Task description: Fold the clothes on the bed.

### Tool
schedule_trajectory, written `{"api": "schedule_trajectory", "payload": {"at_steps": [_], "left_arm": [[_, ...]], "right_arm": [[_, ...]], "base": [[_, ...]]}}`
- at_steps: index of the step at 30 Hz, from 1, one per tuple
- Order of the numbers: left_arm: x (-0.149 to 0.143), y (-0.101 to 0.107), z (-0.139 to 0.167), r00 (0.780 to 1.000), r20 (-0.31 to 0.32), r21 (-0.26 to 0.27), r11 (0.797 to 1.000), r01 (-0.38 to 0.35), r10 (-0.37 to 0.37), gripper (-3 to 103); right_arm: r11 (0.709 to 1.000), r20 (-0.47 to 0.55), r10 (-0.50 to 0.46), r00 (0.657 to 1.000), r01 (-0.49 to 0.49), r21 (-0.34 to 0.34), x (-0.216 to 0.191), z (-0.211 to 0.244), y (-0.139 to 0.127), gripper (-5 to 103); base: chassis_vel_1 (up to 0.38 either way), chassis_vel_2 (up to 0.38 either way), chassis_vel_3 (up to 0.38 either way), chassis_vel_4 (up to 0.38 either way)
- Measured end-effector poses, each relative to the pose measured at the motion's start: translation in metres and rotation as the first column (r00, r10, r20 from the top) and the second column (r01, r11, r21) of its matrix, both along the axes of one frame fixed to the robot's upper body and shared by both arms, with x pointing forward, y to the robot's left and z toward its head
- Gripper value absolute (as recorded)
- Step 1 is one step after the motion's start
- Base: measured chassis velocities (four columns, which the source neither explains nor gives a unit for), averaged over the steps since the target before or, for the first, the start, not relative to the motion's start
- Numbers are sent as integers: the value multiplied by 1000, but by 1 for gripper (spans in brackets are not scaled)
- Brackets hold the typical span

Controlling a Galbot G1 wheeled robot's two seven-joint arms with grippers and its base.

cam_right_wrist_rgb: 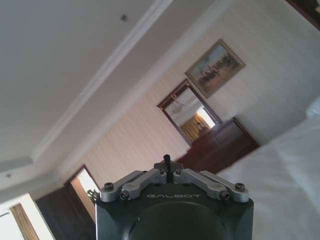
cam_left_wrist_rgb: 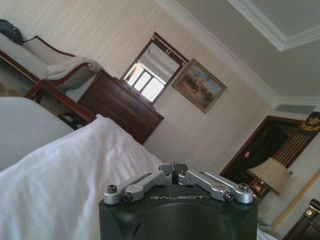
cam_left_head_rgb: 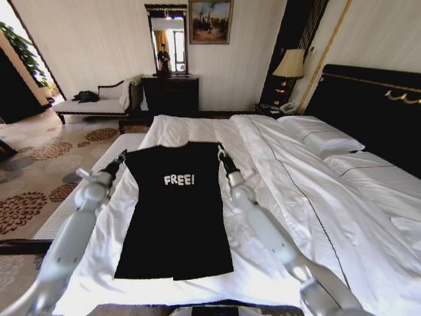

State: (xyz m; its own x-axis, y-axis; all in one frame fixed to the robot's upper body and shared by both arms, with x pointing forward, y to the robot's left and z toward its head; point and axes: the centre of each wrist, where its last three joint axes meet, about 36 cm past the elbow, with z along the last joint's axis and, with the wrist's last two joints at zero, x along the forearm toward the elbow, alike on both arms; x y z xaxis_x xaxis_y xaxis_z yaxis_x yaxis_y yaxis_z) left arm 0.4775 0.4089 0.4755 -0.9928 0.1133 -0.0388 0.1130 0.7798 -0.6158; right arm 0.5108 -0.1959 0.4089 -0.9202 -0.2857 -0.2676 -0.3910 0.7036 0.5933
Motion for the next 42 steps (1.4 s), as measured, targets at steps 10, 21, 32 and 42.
{"api": "schedule_trajectory", "payload": {"at_steps": [10,21,32,42], "left_arm": [[-78,-41,-40,994,-81,21,997,74,-72,0],[-169,-39,-73,969,-245,157,985,66,-26,0],[-226,-36,-87,922,-388,287,950,124,-3,0],[-243,-34,-103,886,-464,376,906,194,3,0]], "right_arm": [[995,-99,-84,992,79,-53,-91,-34,-28,1],[991,-299,-125,946,105,-84,-199,-78,-7,1],[987,-388,-141,911,97,-129,-252,-109,6,1],[983,-433,-150,889,88,-161,-273,-119,11,1]], "base": [[0,0,0,0],[0,0,0,0],[0,0,0,0],[0,0,0,0]]}}
